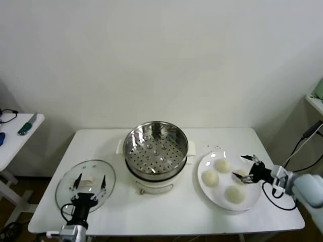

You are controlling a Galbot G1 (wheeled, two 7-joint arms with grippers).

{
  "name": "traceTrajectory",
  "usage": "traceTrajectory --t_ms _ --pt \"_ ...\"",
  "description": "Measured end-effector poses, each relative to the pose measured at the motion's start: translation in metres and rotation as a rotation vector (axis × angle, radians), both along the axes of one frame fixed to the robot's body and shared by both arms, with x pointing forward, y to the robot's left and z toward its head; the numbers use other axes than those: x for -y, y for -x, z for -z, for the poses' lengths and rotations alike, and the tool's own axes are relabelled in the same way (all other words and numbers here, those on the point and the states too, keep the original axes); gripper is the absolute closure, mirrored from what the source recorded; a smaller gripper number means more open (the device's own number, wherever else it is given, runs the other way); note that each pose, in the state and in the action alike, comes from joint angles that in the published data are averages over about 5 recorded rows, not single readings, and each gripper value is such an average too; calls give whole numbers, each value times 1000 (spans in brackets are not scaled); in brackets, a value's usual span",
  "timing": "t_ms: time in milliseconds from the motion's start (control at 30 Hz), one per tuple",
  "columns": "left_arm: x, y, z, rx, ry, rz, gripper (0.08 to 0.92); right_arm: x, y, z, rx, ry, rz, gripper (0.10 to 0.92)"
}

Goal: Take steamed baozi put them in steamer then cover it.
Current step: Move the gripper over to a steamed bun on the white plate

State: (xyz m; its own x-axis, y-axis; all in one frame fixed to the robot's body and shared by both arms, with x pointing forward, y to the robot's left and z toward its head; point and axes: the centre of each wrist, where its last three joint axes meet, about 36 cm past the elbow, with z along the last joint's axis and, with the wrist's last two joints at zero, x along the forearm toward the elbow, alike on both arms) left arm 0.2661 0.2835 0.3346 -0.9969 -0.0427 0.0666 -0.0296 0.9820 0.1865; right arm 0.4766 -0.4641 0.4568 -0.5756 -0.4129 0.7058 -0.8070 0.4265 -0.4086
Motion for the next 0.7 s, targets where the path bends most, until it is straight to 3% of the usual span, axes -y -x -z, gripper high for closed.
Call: traceTrajectory --t_ms 400,700 --pt "0 -1 3 -7 -4 -1 177 -26 -108 -34 -242 226 -219 200" --pt "-9 -4 2 -9 -11 -16 177 -52 -154 -27 -384 355 -267 200"
